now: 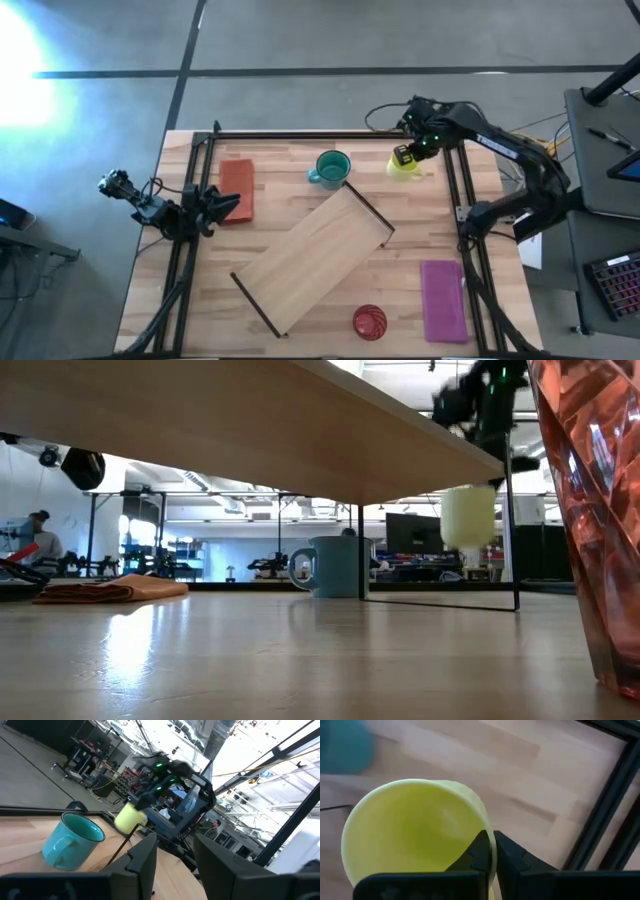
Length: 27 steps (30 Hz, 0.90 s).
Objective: Stack small to large cups/mugs on shelf
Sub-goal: Put the yellow mug on the shelf
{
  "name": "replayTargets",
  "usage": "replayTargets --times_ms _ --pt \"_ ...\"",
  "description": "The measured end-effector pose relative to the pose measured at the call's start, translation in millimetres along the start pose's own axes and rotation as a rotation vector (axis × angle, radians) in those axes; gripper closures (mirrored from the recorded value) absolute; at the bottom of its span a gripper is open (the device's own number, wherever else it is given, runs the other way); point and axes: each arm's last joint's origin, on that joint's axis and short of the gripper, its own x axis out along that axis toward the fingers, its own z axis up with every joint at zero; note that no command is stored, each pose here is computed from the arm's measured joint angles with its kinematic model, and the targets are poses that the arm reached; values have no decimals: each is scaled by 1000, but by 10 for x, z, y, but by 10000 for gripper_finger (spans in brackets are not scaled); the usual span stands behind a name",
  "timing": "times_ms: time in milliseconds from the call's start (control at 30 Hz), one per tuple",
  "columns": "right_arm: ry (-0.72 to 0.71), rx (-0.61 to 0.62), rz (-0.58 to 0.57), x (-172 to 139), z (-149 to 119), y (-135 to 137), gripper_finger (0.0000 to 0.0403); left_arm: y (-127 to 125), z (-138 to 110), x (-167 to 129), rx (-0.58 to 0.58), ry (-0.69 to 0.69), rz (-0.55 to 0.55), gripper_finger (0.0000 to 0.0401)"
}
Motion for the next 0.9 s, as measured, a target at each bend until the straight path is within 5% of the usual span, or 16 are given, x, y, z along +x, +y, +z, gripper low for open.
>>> replayTargets --times_ms 467,567,733,900 --pt "-243 108 335 -1376 -739 1221 392 -1 -1 0 0 2 -2 284" --pt "-224 125 342 -1431 -944 1488 391 -3 4 0 -4 -2 -4 284" --pt "-146 133 164 -1292 -1196 1844 390 -3 5 0 -5 -3 -5 284" --pt "-90 134 199 -1182 -1244 2130 390 -3 5 0 -7 -3 -5 284"
